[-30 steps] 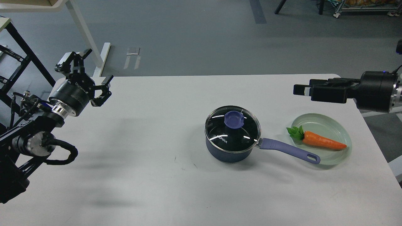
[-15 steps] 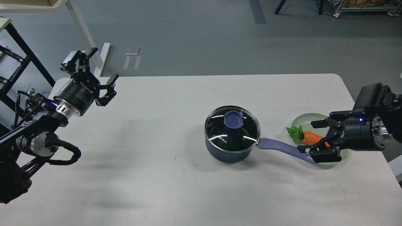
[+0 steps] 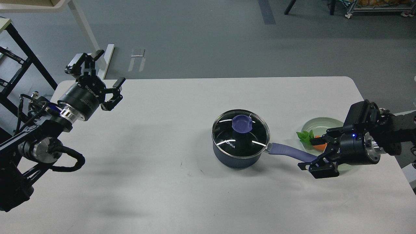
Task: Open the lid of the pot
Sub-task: 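Grasp the purple pan handle with the right gripper to steady the pan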
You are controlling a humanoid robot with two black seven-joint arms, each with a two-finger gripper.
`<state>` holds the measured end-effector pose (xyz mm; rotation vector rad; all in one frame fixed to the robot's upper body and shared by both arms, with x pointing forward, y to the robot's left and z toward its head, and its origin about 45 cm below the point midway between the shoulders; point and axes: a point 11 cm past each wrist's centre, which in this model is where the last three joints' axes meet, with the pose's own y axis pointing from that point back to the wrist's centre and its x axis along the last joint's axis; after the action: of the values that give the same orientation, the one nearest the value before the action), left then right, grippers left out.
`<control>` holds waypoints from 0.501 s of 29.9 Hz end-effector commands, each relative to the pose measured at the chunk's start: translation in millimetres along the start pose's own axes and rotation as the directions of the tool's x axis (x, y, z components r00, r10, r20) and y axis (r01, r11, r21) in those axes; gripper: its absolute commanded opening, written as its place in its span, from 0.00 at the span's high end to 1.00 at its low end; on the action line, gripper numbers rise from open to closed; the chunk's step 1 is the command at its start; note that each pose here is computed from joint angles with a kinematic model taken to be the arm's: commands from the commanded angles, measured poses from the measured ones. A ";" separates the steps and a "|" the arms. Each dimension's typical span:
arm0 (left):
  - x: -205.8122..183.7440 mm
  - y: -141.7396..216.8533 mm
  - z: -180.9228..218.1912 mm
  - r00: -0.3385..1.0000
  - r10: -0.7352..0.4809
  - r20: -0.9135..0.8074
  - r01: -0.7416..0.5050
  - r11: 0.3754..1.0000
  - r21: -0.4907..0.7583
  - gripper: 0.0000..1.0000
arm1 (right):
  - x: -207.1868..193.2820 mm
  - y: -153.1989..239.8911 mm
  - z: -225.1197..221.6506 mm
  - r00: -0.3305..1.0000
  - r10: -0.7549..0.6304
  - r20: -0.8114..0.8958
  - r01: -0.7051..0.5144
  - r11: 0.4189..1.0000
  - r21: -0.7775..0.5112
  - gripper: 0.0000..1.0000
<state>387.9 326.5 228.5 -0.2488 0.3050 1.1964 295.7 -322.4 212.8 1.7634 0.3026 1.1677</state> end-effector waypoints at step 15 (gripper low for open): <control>-2.7 0.2 -0.6 1.000 -0.007 -0.004 0.007 1.000 0.000 0.01 | -10.7 -6.3 2.8 0.999 -0.030 0.014 0.030 1.000 0.000 0.41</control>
<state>386.9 324.2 228.4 -0.2524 0.3081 1.1904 294.2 -327.1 201.9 1.7601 0.3211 1.1345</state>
